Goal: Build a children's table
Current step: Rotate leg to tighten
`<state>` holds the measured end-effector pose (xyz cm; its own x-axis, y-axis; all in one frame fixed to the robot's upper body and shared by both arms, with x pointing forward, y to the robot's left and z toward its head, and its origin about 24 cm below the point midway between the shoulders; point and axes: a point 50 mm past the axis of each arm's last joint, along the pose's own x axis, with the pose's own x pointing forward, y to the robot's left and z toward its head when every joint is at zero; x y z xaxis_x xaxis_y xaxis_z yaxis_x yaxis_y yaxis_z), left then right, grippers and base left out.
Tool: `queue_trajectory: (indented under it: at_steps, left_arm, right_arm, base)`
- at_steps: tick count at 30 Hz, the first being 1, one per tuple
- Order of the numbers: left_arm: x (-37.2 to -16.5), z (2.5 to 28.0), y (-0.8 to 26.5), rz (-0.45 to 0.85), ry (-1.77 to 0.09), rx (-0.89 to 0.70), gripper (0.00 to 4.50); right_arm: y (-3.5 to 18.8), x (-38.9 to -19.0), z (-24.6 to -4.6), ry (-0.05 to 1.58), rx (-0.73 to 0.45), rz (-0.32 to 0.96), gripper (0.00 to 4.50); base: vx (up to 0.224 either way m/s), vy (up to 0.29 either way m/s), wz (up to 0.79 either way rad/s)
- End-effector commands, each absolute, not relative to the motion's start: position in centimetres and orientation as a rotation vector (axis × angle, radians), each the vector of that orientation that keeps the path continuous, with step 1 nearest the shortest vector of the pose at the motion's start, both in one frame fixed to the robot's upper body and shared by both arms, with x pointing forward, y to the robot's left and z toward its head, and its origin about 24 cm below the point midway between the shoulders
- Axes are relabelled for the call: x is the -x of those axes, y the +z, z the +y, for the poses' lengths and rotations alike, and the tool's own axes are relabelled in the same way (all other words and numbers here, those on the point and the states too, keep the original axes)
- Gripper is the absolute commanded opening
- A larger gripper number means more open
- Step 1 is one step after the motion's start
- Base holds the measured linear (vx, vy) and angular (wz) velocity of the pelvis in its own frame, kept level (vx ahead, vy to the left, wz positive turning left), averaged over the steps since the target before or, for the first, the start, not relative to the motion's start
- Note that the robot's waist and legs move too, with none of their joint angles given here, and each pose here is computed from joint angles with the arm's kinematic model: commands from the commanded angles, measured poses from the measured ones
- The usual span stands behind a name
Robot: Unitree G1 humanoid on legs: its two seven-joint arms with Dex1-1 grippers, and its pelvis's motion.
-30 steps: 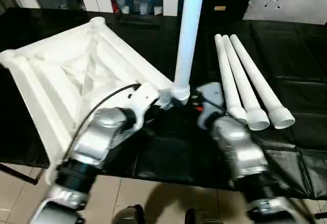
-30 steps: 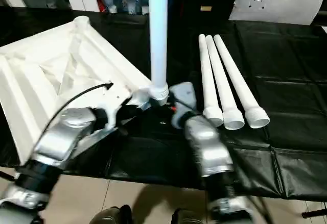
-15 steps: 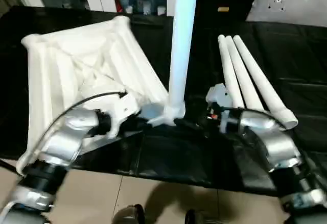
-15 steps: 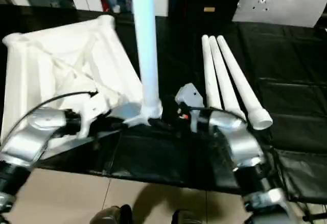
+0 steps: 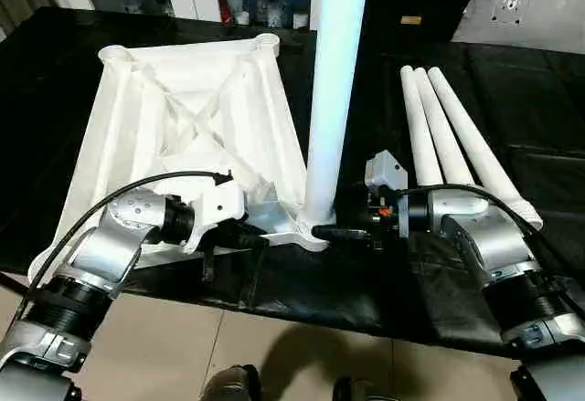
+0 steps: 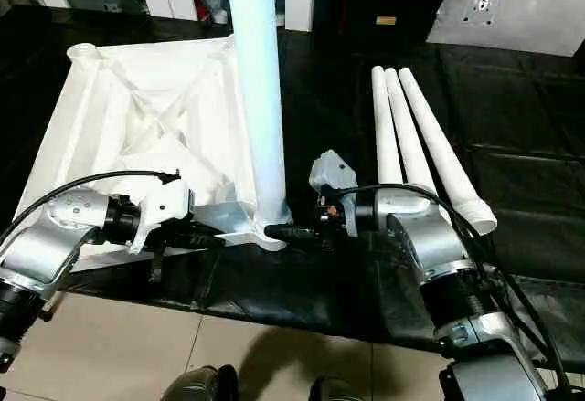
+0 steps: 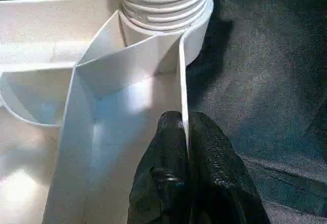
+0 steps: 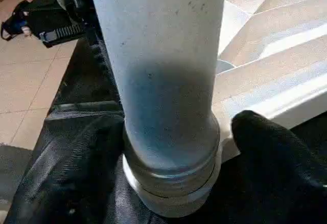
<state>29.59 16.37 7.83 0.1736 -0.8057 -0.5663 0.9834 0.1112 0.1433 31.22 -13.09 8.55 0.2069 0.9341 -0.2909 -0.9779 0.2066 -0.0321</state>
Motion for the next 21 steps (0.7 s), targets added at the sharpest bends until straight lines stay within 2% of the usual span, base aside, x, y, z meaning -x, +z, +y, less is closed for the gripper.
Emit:
queue_trajectory:
  at_steps: [1,8,16,21]
  left_arm:
    - [-28.8,15.7,6.6,0.459,-1.464,-0.576,0.0]
    - [-28.8,15.7,6.4,0.463,-1.471,-0.577,0.0]
    - [-28.9,15.8,6.4,0.46,-1.449,-0.567,0.0]
    - [-29.8,15.4,7.0,0.435,-1.323,-0.499,0.0]
  right_arm:
    - [8.6,-31.2,-12.7,1.38,0.235,0.237,3.31]
    - [8.3,-31.2,-12.6,1.399,0.231,0.243,2.72]
    - [8.0,-30.8,-12.5,1.401,0.212,0.24,2.64]
    - [7.4,-30.7,-11.9,1.276,0.134,0.226,2.64]
  base:
    - [0.0,0.0,0.0]
    - [0.0,0.0,0.0]
    - [0.0,0.0,0.0]
    - [0.0,0.0,0.0]
